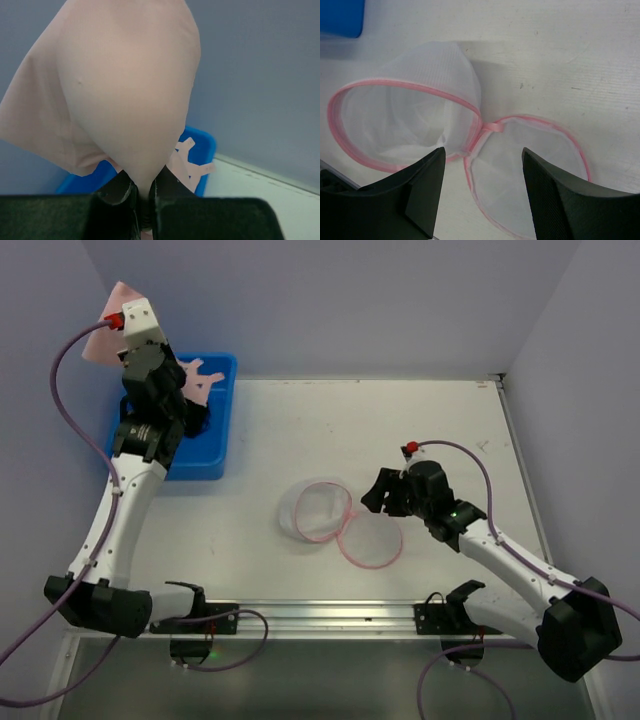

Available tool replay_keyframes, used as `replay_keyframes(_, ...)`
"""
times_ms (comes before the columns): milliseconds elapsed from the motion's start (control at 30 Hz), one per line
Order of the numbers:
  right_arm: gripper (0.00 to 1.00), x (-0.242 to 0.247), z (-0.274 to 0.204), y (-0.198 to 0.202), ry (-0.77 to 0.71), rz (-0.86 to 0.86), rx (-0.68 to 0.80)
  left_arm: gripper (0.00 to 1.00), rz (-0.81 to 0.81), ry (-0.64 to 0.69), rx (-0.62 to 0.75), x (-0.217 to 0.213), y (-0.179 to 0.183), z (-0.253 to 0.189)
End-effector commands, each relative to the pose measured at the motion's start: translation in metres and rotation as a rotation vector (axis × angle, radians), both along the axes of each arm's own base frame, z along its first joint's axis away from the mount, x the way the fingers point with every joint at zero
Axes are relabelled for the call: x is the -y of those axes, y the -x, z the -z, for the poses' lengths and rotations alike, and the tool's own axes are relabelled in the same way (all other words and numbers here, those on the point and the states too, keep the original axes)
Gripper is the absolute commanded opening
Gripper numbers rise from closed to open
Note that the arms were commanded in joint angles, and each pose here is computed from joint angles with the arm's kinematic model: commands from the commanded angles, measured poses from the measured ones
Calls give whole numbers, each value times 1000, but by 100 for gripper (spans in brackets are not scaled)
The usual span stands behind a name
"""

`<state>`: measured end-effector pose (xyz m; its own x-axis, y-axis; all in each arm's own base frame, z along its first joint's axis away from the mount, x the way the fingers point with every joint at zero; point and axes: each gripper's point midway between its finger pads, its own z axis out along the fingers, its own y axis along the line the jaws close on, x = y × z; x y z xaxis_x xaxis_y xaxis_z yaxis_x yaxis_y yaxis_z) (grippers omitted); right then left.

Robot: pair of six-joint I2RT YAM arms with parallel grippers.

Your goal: Unzip the laundry bag and remove the bra

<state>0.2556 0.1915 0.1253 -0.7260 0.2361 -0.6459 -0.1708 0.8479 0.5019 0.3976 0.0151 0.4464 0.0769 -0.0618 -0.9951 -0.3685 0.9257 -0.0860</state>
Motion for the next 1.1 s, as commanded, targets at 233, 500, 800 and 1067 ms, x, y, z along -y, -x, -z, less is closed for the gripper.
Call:
replay_keyframes(233, 65, -3, 6, 1, 0, -34, -4, 0, -298, -232, -436, -86, -27, 135)
replay_keyframes(500, 65, -3, 15, 4, 1, -38, -21, 7, -158, -83, -682, -55, -68, 280)
replay_keyframes(800, 65, 3, 17, 4, 15, -1, -34, 99, -138, 59, -674, -42, -46, 261)
replay_keyframes(1067, 65, 17, 36, 6, 42, 107, -125, 98, 291, 223, -505, 52, 4, 190)
